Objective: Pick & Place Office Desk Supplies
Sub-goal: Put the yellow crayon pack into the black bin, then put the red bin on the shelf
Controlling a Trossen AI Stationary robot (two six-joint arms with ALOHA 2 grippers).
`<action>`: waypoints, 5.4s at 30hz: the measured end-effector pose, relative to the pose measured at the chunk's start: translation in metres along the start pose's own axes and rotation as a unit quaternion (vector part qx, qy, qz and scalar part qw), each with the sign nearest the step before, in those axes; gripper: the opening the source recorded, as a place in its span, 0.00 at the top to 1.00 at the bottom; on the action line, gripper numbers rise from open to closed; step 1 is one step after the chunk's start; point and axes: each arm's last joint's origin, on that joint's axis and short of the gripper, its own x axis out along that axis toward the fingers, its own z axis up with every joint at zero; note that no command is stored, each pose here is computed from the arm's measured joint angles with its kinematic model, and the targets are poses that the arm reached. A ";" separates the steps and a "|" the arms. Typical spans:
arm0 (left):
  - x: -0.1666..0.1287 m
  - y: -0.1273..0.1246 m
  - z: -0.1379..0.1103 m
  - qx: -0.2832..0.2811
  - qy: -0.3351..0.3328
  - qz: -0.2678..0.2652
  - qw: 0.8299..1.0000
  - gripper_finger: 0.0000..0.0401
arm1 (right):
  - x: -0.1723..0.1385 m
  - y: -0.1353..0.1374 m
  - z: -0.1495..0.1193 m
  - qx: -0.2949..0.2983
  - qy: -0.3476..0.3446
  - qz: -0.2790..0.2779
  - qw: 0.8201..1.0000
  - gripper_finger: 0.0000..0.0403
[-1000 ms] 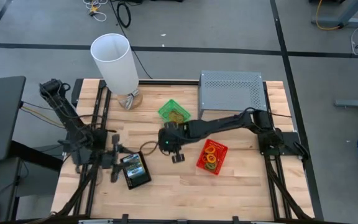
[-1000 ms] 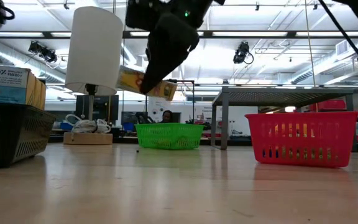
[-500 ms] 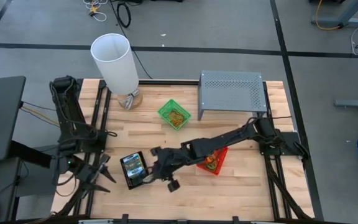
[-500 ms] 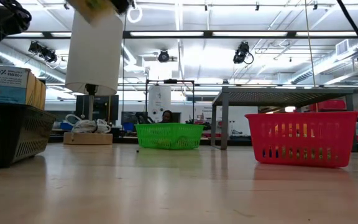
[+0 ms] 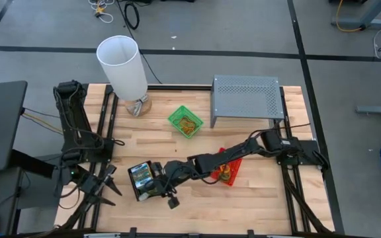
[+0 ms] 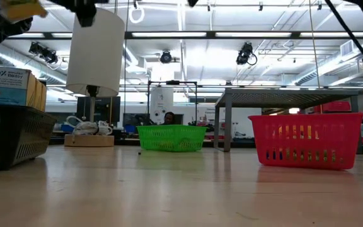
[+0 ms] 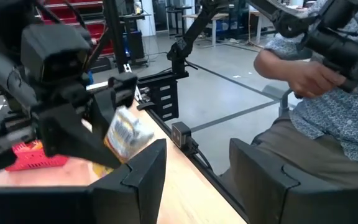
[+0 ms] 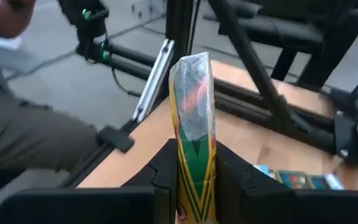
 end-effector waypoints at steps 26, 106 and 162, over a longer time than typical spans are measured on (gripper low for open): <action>0.000 0.001 0.000 0.014 -0.001 0.016 1.000 0.55 | 0.036 -0.015 -0.057 -0.007 -0.006 -0.010 1.000 0.84; 0.000 0.000 -0.003 0.035 0.012 -0.002 0.999 0.55 | -0.105 0.085 -0.088 0.295 0.587 -0.228 0.719 0.77; 0.000 0.001 -0.004 0.027 0.014 -0.001 1.000 0.55 | -0.262 -0.055 0.012 0.163 0.584 -0.290 0.740 1.00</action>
